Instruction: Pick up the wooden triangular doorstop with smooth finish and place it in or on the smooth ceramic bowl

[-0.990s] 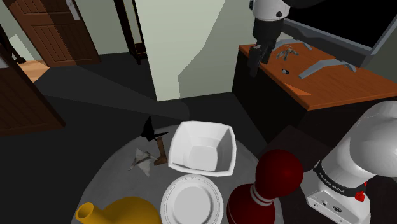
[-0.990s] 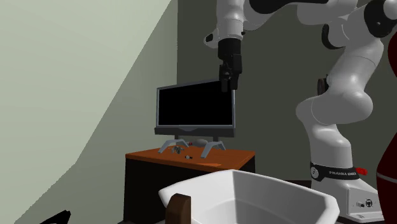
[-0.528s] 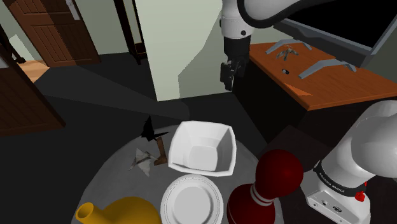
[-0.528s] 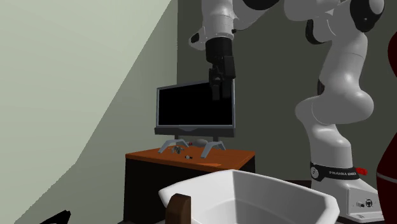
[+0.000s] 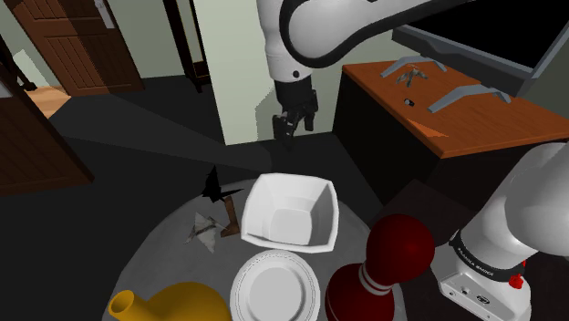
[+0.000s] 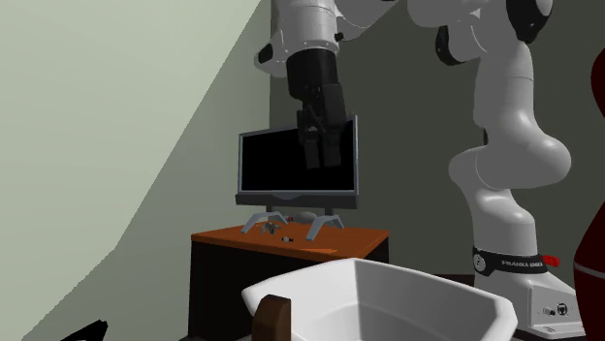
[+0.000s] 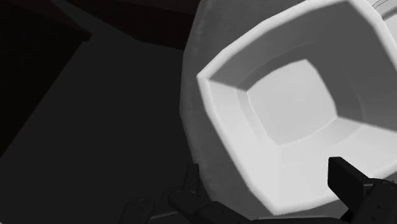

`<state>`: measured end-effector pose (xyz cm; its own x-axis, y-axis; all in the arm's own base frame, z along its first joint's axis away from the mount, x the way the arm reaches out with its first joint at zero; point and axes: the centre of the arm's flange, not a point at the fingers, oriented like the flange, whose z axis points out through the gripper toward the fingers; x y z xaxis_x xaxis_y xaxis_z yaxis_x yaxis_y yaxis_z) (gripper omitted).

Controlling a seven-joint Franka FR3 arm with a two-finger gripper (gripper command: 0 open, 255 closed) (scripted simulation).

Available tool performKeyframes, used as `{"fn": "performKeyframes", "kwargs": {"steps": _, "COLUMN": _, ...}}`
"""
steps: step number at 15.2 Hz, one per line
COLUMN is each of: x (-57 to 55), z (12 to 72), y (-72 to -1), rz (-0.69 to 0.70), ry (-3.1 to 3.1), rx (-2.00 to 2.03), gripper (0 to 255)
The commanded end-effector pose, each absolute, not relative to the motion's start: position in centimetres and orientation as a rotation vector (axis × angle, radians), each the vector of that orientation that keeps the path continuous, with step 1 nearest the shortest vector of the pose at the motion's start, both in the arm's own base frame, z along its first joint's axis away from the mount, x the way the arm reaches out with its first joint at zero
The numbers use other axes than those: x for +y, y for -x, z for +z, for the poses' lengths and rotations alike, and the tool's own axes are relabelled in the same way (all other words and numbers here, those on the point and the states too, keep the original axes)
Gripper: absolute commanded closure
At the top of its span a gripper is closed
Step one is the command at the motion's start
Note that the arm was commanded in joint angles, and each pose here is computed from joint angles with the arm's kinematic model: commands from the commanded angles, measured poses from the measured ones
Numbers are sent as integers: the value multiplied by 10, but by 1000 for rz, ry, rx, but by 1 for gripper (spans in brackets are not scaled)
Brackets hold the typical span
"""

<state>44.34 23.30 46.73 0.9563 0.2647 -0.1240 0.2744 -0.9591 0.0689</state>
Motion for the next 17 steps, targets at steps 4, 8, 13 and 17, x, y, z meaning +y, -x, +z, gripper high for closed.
{"fn": "performKeyframes", "kwargs": {"steps": 4, "x": 291, "z": 439, "y": -467, "rz": -231, "ry": -3029, "rx": 463, "gripper": 0}}
{"fn": "performKeyframes", "kwargs": {"steps": 8, "x": 337, "z": 416, "y": -484, "rz": -276, "ry": -3032, "rx": 501, "gripper": 0}}
{"fn": "performKeyframes", "kwargs": {"steps": 13, "x": 395, "z": 389, "y": -502, "rz": -333, "ry": -3035, "rx": 548, "gripper": 0}}
{"fn": "performKeyframes", "kwargs": {"steps": 17, "x": 431, "z": 371, "y": -512, "rz": -369, "ry": -3036, "rx": 577, "gripper": 0}}
